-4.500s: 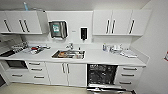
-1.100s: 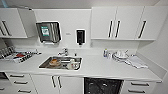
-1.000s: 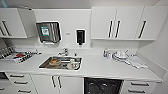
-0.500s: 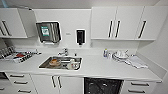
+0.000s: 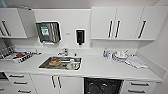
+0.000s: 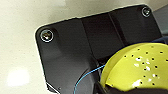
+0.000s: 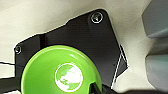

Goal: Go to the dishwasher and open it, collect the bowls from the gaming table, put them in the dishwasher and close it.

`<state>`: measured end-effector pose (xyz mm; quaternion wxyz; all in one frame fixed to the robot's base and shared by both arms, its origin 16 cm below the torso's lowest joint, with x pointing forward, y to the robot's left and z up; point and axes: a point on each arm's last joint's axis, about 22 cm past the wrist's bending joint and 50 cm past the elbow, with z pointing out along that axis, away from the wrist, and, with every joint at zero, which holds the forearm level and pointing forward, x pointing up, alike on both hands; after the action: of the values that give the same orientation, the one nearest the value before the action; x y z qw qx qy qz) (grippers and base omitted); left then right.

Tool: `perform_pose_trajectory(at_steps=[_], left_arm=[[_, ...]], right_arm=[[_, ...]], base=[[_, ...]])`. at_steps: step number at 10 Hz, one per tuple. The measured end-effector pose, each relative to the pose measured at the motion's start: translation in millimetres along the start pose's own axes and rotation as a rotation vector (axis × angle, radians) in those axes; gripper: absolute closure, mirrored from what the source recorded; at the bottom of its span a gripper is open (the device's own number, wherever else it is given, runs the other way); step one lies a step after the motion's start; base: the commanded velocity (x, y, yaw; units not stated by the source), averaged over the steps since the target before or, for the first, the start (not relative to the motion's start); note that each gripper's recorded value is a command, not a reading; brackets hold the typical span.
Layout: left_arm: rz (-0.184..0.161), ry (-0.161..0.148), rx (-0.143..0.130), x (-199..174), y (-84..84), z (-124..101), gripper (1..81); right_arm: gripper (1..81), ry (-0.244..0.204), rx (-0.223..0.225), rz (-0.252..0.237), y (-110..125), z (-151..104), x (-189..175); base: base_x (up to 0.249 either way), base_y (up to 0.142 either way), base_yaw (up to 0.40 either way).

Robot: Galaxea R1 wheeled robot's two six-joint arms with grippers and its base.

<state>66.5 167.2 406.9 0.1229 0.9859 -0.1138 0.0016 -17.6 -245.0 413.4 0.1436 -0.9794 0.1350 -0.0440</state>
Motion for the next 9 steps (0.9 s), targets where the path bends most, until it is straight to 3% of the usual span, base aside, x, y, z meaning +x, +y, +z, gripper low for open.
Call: perform_pose_trajectory(at_steps=[9], left_arm=[[-0.001,0.002,-0.001,-1.5,0.1,0.1,81.1]], right_arm=[[81.1,-0.002,-0.002,0.001,1.9,-0.7,-2.2]], base=[[0.000,0.000,-0.163]])
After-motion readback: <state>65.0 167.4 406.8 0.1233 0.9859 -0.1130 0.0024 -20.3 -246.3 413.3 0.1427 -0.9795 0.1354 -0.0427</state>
